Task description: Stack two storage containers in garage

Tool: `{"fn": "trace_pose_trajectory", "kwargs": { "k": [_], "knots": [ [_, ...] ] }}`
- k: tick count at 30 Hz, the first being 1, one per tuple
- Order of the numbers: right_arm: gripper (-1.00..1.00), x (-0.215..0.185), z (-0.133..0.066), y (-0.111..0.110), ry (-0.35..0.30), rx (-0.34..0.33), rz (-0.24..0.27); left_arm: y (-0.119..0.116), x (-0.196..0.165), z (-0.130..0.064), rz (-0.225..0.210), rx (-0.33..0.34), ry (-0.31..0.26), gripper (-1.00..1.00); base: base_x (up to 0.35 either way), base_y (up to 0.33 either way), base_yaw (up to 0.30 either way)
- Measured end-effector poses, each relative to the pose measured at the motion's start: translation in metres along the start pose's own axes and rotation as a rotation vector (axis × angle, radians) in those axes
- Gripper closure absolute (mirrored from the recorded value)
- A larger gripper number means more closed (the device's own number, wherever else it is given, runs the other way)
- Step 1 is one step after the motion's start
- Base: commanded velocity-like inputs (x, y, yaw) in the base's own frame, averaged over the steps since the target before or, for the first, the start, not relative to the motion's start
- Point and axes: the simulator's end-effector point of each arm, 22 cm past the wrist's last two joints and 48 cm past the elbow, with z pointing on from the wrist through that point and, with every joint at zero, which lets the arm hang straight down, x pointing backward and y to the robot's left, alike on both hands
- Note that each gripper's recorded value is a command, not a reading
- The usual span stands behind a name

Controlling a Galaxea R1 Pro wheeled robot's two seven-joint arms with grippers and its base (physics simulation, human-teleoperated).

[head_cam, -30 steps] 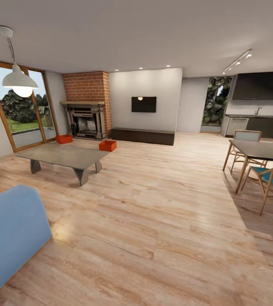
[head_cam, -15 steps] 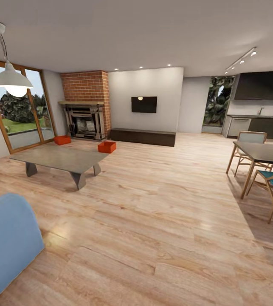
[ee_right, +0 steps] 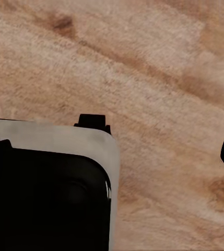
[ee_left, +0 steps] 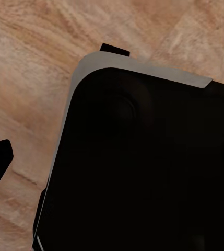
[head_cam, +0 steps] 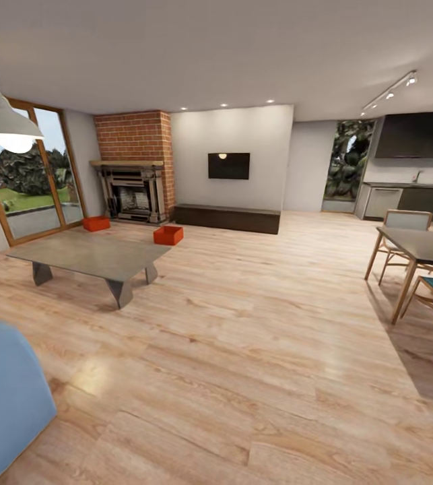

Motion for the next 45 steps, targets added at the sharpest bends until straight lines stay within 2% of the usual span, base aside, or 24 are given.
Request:
{"fn": "trace_pose_trajectory", "kwargs": {
  "k": [45],
  "knots": [
    [-1.00, 0.0013, -0.0001, 0.0002, 0.004, -0.001, 0.004, -0.0002, 0.0004, 0.0000, 0.008, 0.001, 0.000, -1.00, 0.323, 0.000, 0.000]
  ]
}}
